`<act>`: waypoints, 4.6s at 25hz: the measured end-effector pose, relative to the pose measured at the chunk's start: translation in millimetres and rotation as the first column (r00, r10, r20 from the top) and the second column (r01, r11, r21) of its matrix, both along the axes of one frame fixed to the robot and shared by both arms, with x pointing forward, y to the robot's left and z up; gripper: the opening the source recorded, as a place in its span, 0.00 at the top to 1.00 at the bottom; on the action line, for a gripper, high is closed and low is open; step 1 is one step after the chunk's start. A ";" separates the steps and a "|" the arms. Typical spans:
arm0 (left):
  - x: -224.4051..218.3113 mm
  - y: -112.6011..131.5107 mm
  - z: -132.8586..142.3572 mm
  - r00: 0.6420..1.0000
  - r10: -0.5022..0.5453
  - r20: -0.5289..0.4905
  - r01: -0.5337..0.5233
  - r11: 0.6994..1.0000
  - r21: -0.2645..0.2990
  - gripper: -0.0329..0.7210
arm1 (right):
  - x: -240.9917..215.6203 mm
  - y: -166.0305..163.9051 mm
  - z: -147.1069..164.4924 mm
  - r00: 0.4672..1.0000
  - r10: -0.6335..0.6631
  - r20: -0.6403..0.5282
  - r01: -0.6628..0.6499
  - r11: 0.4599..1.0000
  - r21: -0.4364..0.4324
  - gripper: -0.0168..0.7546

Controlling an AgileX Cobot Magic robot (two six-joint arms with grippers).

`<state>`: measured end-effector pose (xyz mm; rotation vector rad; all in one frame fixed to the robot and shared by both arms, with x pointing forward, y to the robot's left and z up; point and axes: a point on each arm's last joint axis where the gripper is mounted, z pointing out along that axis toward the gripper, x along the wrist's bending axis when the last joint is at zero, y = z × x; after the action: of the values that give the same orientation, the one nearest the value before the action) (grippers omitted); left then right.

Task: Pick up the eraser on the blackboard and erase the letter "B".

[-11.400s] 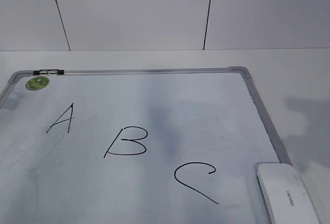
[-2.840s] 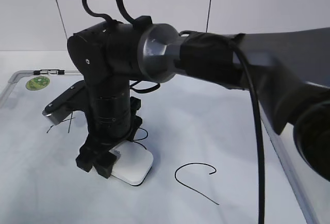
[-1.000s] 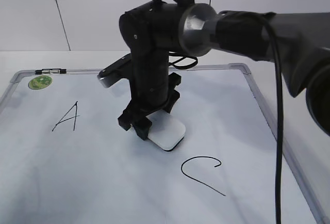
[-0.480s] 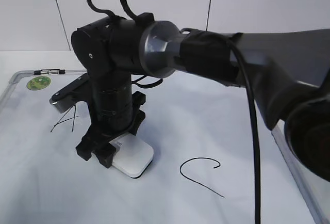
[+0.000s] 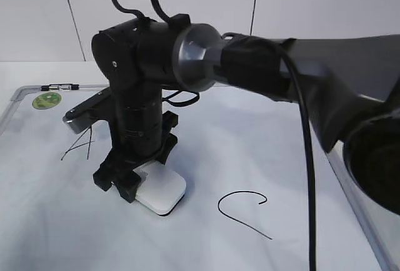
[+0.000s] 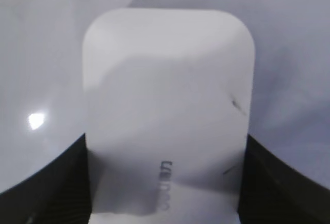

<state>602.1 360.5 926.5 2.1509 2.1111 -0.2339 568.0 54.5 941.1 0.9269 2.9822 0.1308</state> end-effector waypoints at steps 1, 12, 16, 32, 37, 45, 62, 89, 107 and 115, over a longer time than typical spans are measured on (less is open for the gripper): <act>0.0 0.0 0.0 1.000 0.000 0.000 0.000 1.000 0.000 0.90 | 1.3 -1.3 -0.2 1.000 -0.008 -0.009 0.008 1.000 0.006 0.30; 0.0 0.0 0.0 1.000 0.000 0.000 0.000 1.000 0.000 0.90 | 43.9 -45.8 0.8 0.985 -0.165 -0.046 0.167 0.985 0.045 0.30; 0.0 0.0 0.0 1.000 0.000 0.000 0.000 1.000 0.000 0.90 | 62.2 -69.4 0.7 0.974 -0.225 -0.030 0.226 0.974 0.030 0.30; -0.1 0.2 0.0 1.000 -0.001 0.000 0.001 1.000 0.002 0.90 | 89.5 -108.5 2.2 0.939 -0.342 -0.030 0.343 0.939 0.040 0.30; -0.2 0.5 -0.1 1.000 -0.004 -0.002 0.004 1.000 0.005 0.90 | 83.3 -97.9 1.7 0.949 -0.313 -0.022 0.314 0.949 0.031 0.30; -1.0 0.9 -0.1 1.000 -0.009 -0.009 0.009 1.000 0.009 0.90 | 51.9 -53.1 0.8 0.978 -0.206 -0.026 0.207 0.978 0.032 0.30; -1.5 1.1 -0.1 1.000 -0.012 -0.014 0.012 1.000 0.012 0.90 | -6.8 9.8 1.2 0.993 -0.050 -0.105 0.061 0.993 0.100 0.30; -1.5 1.1 -0.1 1.000 -0.012 -0.014 0.012 1.000 0.012 0.90 | 79.4 -71.2 9.7 0.931 -0.364 -0.001 0.363 0.929 0.074 0.30; -1.3 1.3 0.2 1.000 -0.013 -0.014 0.014 1.000 0.013 0.90 | 65.2 -133.5 72.2 0.859 -0.504 0.086 0.499 0.864 0.070 0.30; -1.3 1.3 0.2 1.000 -0.013 -0.014 0.014 1.000 0.013 0.90 | 65.8 -192.1 89.6 0.715 -0.698 0.045 0.693 0.716 0.089 0.30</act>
<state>600.8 361.8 926.6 2.1777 2.1121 -0.2375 633.8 -137.6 1030.7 1.9241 2.3454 0.2390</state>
